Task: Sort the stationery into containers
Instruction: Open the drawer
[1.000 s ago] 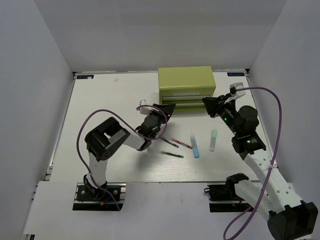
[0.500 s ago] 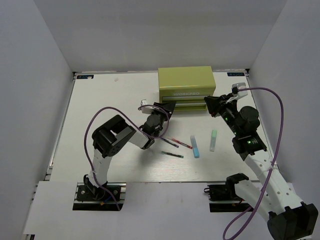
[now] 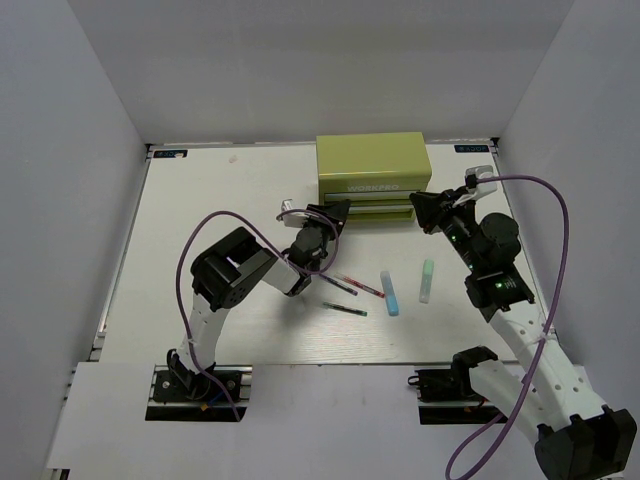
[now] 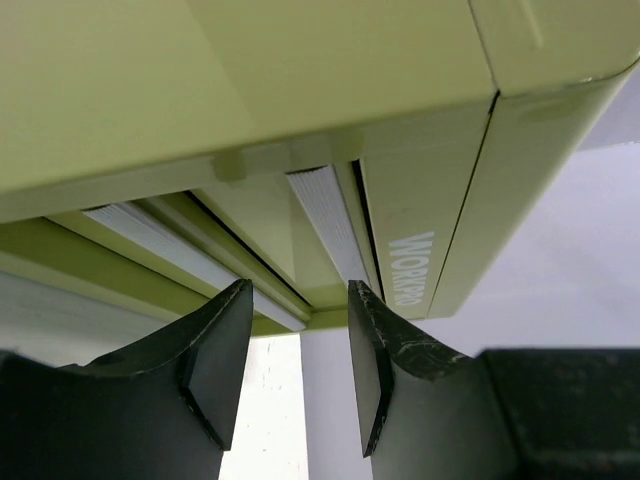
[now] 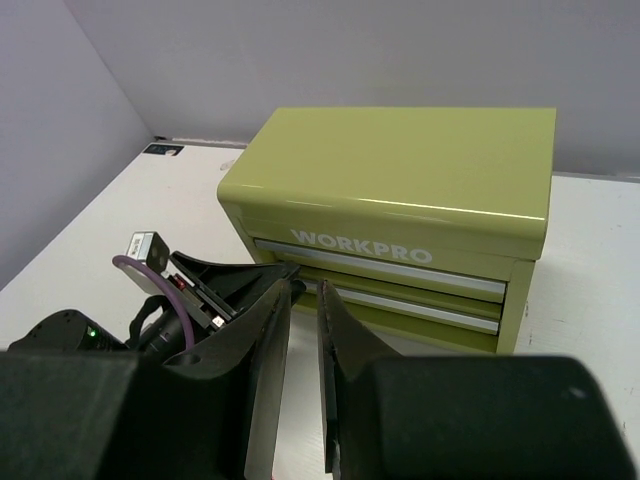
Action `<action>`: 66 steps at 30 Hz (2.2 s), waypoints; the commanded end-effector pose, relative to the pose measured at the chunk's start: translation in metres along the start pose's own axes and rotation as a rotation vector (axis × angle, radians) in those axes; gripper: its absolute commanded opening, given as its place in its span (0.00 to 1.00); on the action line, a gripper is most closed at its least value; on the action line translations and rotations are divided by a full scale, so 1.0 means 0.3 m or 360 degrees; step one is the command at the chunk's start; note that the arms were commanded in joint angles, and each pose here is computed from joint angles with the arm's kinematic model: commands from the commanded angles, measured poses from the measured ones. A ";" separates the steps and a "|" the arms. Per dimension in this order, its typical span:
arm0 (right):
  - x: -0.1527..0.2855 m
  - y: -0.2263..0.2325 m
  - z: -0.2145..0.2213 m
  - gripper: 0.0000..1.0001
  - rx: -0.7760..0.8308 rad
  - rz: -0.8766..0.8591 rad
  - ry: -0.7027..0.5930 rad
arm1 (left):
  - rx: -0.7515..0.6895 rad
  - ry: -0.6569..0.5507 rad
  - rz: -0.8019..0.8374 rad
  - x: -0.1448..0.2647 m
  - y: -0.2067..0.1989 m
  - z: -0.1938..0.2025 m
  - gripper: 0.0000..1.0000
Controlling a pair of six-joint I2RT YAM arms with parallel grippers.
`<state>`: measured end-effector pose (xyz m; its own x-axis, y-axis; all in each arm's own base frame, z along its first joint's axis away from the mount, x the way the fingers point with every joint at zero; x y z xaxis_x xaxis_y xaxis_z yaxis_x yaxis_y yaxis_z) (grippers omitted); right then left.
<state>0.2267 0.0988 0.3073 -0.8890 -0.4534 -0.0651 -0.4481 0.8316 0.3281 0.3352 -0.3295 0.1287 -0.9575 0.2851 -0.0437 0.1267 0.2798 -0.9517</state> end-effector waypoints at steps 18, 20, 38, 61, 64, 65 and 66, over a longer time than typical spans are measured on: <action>0.014 0.012 -0.057 0.21 0.0030 -0.0014 -0.0146 | 0.0050 -0.0135 0.0048 -0.056 -0.038 -0.029 0.49; 0.015 0.011 -0.055 0.21 0.0029 -0.0011 -0.0140 | 0.0050 -0.0135 0.0048 -0.061 -0.035 -0.025 0.49; 0.020 0.010 -0.057 0.19 0.0028 -0.0007 -0.0149 | 0.0072 -0.0177 0.0080 -0.086 -0.018 -0.041 0.41; 0.023 0.014 -0.059 0.19 0.0026 -0.0010 -0.0156 | 0.0087 -0.0168 0.0107 -0.083 -0.035 -0.030 0.43; 0.026 0.013 -0.064 0.19 0.0030 -0.0007 -0.0164 | 0.0073 -0.0182 0.0101 -0.090 -0.038 -0.031 0.43; 0.026 0.012 -0.065 0.19 0.0031 -0.0007 -0.0169 | 0.0073 -0.0183 0.0101 -0.090 -0.038 -0.031 0.43; 0.025 0.012 -0.061 0.19 0.0027 -0.0006 -0.0160 | 0.0073 -0.0183 0.0101 -0.090 -0.038 -0.031 0.43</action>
<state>0.2217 0.0946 0.3152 -0.8935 -0.4374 -0.1013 -0.4456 0.8362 0.3198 0.3542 -0.3318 0.1336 -0.9693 0.2201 -0.1100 0.1616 0.2322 -0.9592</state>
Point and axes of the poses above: each gripper's point midway between its finger pads, its own x axis back along the fingers, its own y axis along the line the jaws close on, z = x × y, the point moved 9 cm from there along x, back along the fingers, and after that the axes turned 5 degrees about -x, right-handed, at the moved point
